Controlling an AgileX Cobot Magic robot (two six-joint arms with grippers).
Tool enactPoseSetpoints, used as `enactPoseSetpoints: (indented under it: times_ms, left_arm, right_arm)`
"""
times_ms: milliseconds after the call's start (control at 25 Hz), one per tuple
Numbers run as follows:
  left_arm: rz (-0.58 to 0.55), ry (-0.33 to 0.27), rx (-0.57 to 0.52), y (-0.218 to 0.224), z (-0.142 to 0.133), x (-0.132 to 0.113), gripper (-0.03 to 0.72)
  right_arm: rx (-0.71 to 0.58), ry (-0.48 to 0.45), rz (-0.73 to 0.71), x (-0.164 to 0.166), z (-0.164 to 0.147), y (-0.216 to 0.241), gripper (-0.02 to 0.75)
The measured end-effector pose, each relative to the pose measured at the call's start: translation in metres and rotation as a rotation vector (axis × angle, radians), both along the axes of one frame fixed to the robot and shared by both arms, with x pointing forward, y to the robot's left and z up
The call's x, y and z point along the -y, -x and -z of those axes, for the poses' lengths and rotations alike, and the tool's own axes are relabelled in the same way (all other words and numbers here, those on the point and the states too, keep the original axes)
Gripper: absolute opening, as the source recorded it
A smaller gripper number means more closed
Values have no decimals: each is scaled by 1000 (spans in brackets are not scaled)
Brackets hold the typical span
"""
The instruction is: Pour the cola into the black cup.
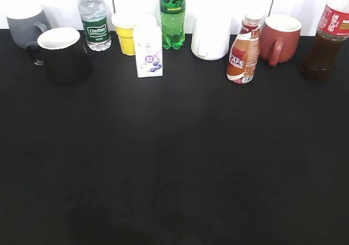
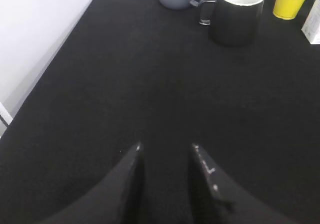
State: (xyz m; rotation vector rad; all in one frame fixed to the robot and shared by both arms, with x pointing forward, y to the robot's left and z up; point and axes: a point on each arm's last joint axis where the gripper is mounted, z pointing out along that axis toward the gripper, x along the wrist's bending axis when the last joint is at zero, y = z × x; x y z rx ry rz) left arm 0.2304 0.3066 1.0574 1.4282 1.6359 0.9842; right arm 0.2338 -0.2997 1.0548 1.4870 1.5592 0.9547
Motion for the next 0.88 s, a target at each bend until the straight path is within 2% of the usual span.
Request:
enactPoseSetpoints:
  times_ms: [880]
  left_arm:
    - [0,0,0,0,0,0,238]
  right_arm:
    - [3,0,0,0,0,0,585]
